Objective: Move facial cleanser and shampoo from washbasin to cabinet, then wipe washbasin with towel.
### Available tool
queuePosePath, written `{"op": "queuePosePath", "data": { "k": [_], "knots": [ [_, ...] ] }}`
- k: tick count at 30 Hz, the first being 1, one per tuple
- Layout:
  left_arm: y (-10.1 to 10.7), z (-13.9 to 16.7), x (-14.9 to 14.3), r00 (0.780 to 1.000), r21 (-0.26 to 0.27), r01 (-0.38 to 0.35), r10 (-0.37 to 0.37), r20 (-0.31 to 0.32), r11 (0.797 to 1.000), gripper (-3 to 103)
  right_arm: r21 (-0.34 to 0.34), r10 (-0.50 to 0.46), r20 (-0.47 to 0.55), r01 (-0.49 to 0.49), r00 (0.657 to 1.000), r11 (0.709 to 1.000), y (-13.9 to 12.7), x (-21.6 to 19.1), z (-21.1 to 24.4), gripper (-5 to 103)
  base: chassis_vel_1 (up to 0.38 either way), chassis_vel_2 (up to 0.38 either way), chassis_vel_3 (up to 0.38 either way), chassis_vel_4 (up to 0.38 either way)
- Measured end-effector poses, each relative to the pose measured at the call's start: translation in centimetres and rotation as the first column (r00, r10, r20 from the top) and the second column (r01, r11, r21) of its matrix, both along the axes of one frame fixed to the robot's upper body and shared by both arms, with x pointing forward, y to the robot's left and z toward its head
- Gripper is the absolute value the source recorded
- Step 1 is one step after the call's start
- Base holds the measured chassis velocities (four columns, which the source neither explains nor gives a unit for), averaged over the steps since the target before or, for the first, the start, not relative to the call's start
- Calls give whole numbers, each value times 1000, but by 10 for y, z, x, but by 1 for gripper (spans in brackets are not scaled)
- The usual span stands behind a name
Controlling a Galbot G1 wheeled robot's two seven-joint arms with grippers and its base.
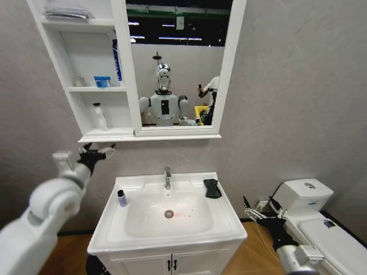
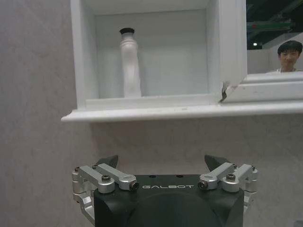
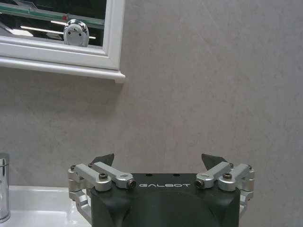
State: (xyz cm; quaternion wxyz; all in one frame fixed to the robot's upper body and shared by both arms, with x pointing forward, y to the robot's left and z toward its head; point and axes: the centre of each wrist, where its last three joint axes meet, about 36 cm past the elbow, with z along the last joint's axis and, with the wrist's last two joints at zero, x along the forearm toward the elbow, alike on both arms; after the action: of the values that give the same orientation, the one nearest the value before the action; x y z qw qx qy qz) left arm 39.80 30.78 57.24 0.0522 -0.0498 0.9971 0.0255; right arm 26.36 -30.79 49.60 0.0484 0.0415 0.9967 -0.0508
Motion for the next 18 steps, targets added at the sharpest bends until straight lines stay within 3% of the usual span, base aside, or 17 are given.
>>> {"op": "queuePosePath", "data": {
  "k": [1,3,4,6,8,10,11,14,18],
  "knots": [
    [0,0,0,1000,0,0,0,0,1000,100,0,0,0,0,1000,1000,0,0,0,100,0,0,0,0],
    [-5,-45,-9,1000,8,-11,12,-24,1000,100,-4,-4,3,4,1000,1000,-1,-1,2,100,0,0,0,0],
    [-5,-45,-9,1000,8,-11,12,-24,1000,100,-4,-4,3,4,1000,1000,-1,-1,2,100,0,0,0,0],
    [-10,-103,-12,997,31,-22,24,-69,999,100,-2,-7,10,7,1000,1000,0,-1,4,100,0,0,0,0],
    [-12,-119,-12,996,34,-20,23,-84,999,100,-1,-7,12,7,1000,1000,0,-2,5,100,0,0,0,0],
    [-17,-163,-6,991,39,-32,36,-132,999,100,0,-8,14,8,1000,1000,1,-2,5,100,0,0,0,0],
    [-17,-163,-6,991,39,-32,36,-132,999,100,0,-8,14,8,1000,1000,1,-2,5,100,0,0,0,0],
    [-20,-206,10,981,26,-62,65,-182,998,100,5,-12,23,12,1000,1000,0,-3,8,100,0,0,0,0],
    [-19,-220,27,976,14,-89,90,-198,996,100,10,-17,30,17,999,1000,-2,-4,11,100,0,0,0,0]
  ]
}}
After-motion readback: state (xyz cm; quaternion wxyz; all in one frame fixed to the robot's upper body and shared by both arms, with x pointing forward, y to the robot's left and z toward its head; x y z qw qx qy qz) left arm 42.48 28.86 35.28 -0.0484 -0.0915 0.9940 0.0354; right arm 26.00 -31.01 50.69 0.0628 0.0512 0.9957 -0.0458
